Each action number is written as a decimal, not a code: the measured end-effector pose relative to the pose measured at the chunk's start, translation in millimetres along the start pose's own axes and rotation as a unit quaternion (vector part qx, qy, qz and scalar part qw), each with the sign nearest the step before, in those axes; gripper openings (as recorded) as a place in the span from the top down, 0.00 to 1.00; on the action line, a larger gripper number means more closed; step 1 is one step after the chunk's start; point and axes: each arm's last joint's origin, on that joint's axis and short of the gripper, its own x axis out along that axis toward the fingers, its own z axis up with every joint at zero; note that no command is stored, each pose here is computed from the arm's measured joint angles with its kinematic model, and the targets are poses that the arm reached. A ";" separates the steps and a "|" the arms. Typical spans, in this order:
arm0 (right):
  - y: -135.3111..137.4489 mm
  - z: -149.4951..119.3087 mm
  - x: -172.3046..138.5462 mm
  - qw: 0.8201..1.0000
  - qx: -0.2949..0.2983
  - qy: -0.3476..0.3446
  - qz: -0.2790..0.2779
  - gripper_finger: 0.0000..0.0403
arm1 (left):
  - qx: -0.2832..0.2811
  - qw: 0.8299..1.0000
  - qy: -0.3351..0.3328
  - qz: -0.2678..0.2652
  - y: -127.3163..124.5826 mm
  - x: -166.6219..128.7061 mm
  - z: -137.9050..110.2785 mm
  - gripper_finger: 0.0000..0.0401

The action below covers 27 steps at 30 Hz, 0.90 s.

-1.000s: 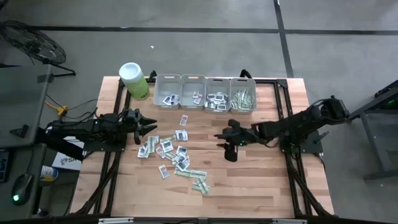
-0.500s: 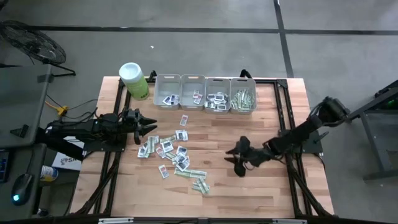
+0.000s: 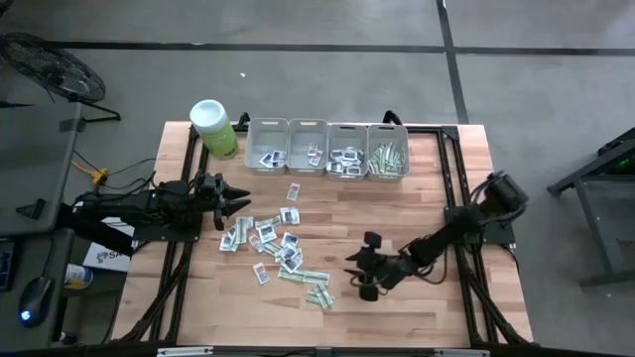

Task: Pick & Place First Aid Supplies
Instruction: Put the bandage into the right gray bin

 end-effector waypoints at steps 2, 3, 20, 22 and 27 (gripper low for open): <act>2.0 0.5 10.7 1.000 -0.013 -0.002 -0.021 0.64 | 0.000 1.000 0.000 0.000 0.0 0.0 0.0 0.63; 2.6 0.9 15.9 0.999 -0.012 -0.005 -0.033 0.64 | 0.000 1.000 0.000 0.000 0.0 0.0 0.0 0.63; 35.7 34.9 40.2 0.989 -0.135 0.060 -0.017 0.64 | 0.000 1.000 0.000 0.000 0.0 0.0 0.0 0.63; 40.7 42.8 39.0 0.986 -0.149 0.074 -0.015 0.64 | 0.000 1.000 0.000 0.000 0.0 0.0 -0.1 0.63; 47.4 56.0 34.9 0.977 -0.169 0.129 0.004 0.64 | 0.000 1.000 0.000 0.000 0.0 0.0 -0.1 0.63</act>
